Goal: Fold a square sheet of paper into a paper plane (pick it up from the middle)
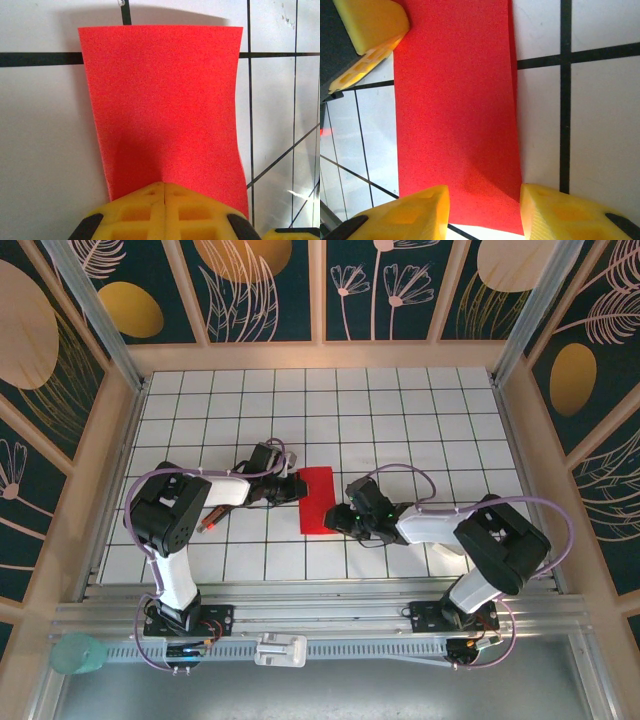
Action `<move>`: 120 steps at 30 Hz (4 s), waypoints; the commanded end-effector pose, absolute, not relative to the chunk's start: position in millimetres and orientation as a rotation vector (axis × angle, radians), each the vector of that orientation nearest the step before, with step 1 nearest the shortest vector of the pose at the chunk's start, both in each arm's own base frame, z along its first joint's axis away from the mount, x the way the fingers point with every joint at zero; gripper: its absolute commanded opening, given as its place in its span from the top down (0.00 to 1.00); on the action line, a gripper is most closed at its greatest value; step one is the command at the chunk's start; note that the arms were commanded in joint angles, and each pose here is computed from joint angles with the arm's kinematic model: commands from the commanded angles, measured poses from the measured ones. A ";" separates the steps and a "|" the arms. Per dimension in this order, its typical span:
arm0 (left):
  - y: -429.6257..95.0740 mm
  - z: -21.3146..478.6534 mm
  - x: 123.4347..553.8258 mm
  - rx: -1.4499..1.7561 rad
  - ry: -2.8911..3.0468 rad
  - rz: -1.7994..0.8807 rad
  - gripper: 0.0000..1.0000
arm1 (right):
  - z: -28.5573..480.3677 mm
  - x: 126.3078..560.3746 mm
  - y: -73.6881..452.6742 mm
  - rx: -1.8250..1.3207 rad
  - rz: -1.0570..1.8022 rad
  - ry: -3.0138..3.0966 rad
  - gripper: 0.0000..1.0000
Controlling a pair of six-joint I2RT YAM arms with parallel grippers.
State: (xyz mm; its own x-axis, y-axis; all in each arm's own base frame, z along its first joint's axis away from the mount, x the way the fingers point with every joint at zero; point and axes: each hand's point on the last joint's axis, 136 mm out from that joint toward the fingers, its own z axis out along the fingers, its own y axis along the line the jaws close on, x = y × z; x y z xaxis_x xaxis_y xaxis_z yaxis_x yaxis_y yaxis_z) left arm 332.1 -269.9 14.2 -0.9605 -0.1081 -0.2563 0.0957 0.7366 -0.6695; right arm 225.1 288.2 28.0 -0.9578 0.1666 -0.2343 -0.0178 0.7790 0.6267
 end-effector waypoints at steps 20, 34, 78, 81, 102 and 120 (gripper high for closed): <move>-256.5 -4.9 318.3 -0.019 2.739 -0.975 1.00 | 47.2 242.8 308.6 0.076 1.112 2.579 0.56; -257.2 -6.1 319.7 -0.025 2.741 -0.975 1.00 | 31.1 213.7 276.4 0.157 0.878 2.722 0.53; -255.5 -0.4 317.5 -0.013 2.729 -0.973 1.00 | 30.1 221.2 278.7 0.264 0.884 2.680 0.49; -255.0 -1.6 317.2 -0.014 2.732 -0.969 1.00 | 30.3 215.7 272.8 0.267 0.838 2.695 0.49; -255.7 -0.2 316.9 -0.011 2.727 -0.978 1.00 | 39.9 226.9 297.5 0.257 0.995 2.628 0.50; -256.1 0.4 317.5 -0.008 2.726 -0.978 1.00 | 55.3 259.3 297.9 0.326 1.144 2.517 0.60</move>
